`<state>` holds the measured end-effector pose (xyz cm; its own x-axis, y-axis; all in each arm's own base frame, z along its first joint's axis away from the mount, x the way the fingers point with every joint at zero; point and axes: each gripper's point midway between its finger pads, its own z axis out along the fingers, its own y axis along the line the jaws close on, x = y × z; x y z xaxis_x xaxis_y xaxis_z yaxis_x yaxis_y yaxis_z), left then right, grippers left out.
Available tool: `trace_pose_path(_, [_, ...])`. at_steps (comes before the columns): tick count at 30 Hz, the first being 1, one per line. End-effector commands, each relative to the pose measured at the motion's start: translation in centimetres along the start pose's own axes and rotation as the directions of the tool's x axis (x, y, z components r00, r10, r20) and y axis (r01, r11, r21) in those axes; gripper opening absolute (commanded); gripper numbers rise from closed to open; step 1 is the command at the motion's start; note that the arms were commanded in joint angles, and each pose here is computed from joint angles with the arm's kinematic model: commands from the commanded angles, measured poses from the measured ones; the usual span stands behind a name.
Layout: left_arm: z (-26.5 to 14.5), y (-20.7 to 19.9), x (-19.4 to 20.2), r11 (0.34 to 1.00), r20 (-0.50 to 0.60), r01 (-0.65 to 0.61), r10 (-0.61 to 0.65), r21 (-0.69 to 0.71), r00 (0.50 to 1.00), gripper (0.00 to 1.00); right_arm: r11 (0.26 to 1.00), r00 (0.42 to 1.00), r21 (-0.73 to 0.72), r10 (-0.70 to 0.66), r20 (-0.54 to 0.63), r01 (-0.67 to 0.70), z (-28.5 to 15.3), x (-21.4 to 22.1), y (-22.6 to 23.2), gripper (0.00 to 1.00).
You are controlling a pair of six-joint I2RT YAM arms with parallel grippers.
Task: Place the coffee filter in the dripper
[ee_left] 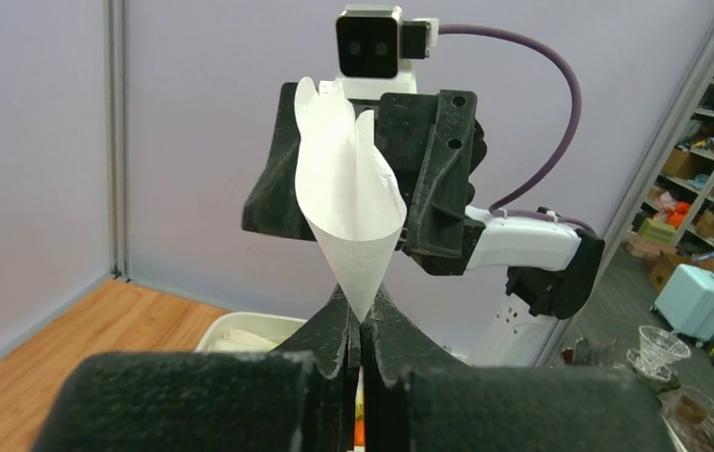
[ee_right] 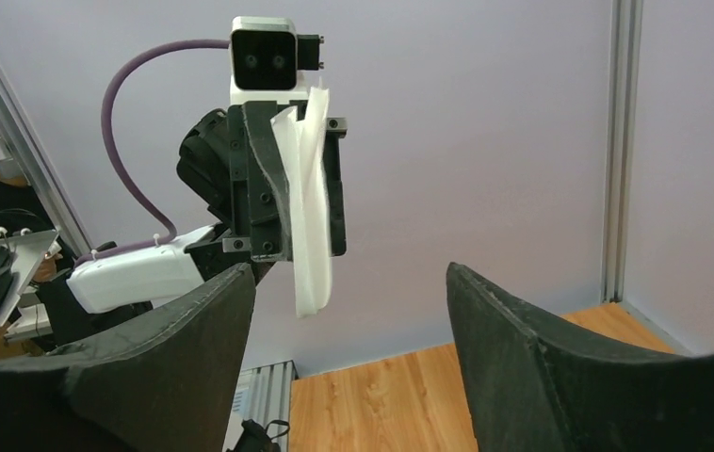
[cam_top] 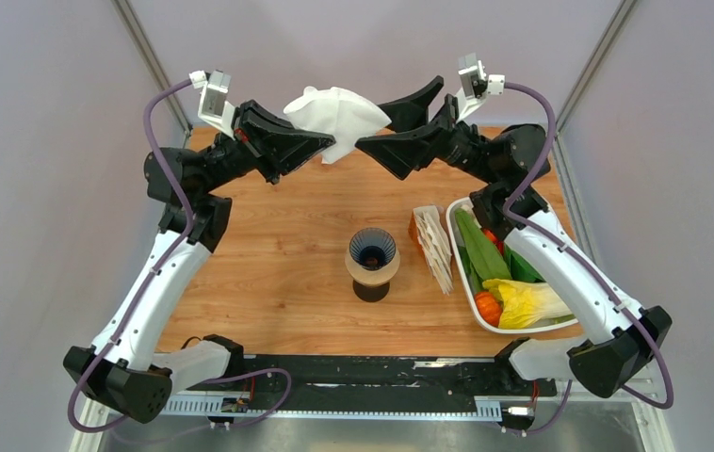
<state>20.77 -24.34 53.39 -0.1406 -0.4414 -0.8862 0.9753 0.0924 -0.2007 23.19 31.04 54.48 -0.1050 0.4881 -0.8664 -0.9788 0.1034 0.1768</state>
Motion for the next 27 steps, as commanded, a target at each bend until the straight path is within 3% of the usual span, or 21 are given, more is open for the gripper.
trace_pose_path(1, [0.3,0.8,-1.7,0.999,0.096,0.029,-0.027,-0.02,0.995,0.0,0.998,1.0,-0.056,0.024,-0.006,-0.024,0.1,0.7,1.9,0.75])
trace_pose_path(9, [0.7,1.7,-1.9,0.997,0.126,0.069,-0.065,-0.03,0.99,0.0,0.994,0.998,-0.092,0.067,0.014,-0.065,2.3,1.7,1.4,0.68])
trace_pose_path(11, [0.7,1.7,-1.9,0.997,0.126,0.067,-0.063,-0.029,0.99,0.0,0.993,0.998,-0.099,0.069,0.013,-0.068,2.7,1.9,1.3,0.58])
trace_pose_path(17, [0.6,1.2,-1.9,0.998,0.125,0.053,-0.051,-0.013,0.991,0.0,0.993,0.997,-0.094,0.074,-0.002,-0.074,2.9,2.5,1.1,0.05])
trace_pose_path(18, [0.6,1.3,-1.7,0.998,0.123,0.057,-0.055,-0.015,0.991,0.01,0.993,0.997,-0.089,0.074,-0.005,-0.074,2.9,2.5,1.0,0.0])
trace_pose_path(23, [0.2,1.0,-1.8,0.999,0.119,0.047,-0.044,-0.023,0.992,0.08,0.995,0.998,-0.08,0.056,-0.019,-0.057,2.2,3.0,1.1,0.0])
trace_pose_path(25, [0.1,1.1,-1.9,0.998,0.119,0.045,-0.041,-0.035,0.992,0.26,0.995,0.998,-0.081,0.054,-0.022,-0.056,1.9,3.1,1.4,0.0])
trace_pose_path(27, [0.0,1.6,-2.0,0.996,0.117,0.061,-0.053,-0.063,0.992,0.36,0.995,0.998,-0.082,0.058,-0.029,-0.061,1.6,3.4,1.5,0.0])
